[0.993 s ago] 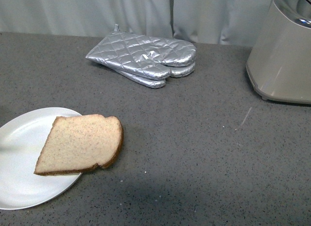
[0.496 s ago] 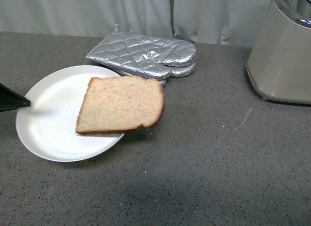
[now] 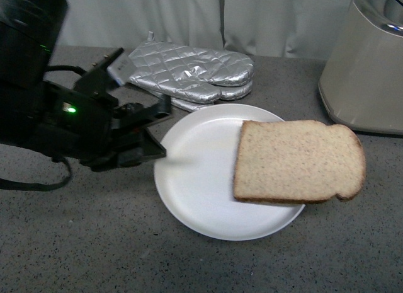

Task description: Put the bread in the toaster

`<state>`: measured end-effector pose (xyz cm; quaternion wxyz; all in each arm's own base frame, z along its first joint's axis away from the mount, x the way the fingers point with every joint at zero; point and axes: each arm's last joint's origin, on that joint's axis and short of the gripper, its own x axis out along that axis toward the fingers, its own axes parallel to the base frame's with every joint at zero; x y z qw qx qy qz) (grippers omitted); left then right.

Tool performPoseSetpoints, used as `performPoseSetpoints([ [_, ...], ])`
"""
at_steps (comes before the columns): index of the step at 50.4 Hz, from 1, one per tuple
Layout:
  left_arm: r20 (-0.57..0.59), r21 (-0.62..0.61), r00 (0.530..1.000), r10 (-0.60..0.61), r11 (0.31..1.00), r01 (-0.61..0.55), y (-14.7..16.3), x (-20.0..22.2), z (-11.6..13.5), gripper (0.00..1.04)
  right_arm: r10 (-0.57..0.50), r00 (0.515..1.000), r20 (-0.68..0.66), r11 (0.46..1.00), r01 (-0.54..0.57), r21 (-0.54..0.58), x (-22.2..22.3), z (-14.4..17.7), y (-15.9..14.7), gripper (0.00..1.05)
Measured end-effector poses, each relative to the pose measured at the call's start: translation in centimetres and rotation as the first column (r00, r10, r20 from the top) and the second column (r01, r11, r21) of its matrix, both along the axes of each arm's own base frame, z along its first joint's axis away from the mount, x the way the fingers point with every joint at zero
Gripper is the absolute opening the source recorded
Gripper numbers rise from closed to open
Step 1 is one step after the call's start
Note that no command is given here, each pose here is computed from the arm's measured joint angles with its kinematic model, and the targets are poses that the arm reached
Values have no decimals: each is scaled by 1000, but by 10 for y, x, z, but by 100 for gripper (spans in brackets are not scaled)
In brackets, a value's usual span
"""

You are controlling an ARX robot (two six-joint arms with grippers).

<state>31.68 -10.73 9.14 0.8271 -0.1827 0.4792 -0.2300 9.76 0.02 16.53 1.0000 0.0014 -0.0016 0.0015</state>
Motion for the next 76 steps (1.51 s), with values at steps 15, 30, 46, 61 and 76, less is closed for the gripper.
performPoseSetpoints([
  [15, -58, -15, 998, 30, 999, -31, -44, 16, -23, 4, 0, 1000, 0, 1000, 0, 0, 0, 0, 0, 95],
  [30, -80, -50, 996, 27, 998, -31, -83, 25, -29, 4, 0, 1000, 0, 1000, 0, 0, 0, 0, 0, 95],
  [46, -95, -79, 987, 130, 987, -138, -51, 20, -23, 52, 0, 1000, 0, 1000, 0, 0, 0, 0, 0, 95],
  [61, -102, -140, 915, 391, 905, -402, 72, -33, 8, 100, 0, 1000, 0, 1000, 0, 0, 0, 0, 0, 95],
  [76, 699, 7, 593, 399, 825, -565, 141, -137, 43, 58, -3, 1000, -4, 1000, 3, 0, 0, 0, 0, 95],
])
